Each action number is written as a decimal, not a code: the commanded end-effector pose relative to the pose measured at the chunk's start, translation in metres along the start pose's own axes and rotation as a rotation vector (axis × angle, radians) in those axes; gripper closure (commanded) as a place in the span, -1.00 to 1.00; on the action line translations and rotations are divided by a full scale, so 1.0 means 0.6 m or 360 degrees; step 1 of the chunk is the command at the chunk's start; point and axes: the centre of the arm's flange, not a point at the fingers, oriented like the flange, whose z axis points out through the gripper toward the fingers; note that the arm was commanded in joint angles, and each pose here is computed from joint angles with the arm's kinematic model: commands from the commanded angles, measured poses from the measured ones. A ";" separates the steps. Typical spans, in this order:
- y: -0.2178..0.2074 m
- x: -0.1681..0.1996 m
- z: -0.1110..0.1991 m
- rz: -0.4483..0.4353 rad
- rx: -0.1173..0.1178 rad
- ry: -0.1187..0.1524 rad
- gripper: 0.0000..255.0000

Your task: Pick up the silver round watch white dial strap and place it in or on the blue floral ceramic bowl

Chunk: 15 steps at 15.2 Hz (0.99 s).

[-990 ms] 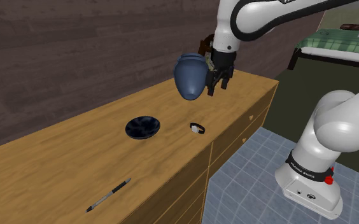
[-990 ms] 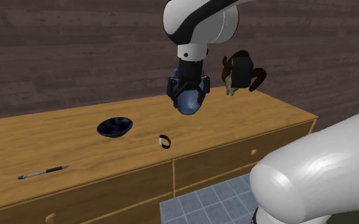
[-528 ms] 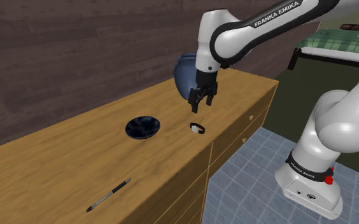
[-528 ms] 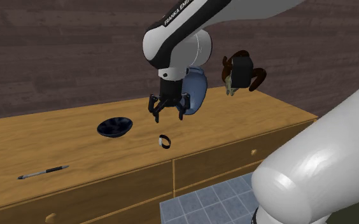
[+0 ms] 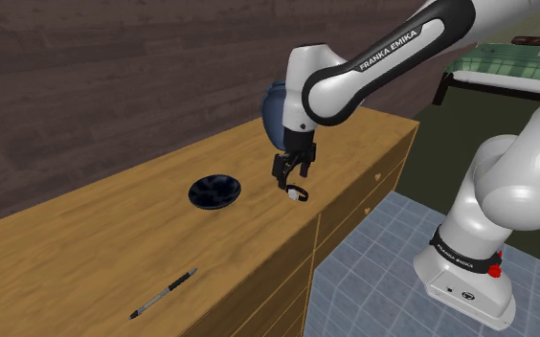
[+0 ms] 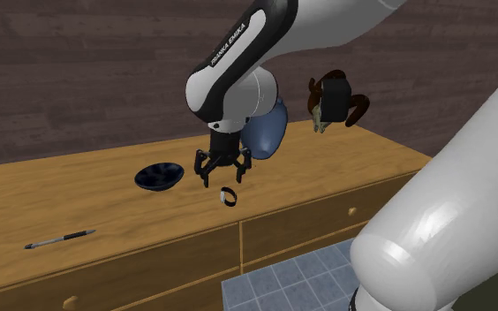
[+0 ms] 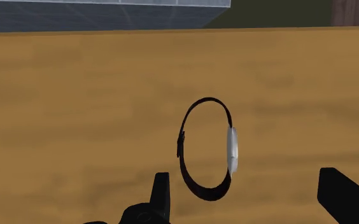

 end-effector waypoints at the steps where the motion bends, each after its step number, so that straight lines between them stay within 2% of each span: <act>1: 0.001 0.000 0.019 0.0000 0.0000 0.0001 -1.00; 10: 0.001 0.000 0.023 0.0000 0.0000 0.0001 -1.00; 11: 0.001 0.000 0.023 0.0000 0.0000 0.0001 1.00; 15: 0.001 0.000 0.023 0.0000 0.0000 0.0001 1.00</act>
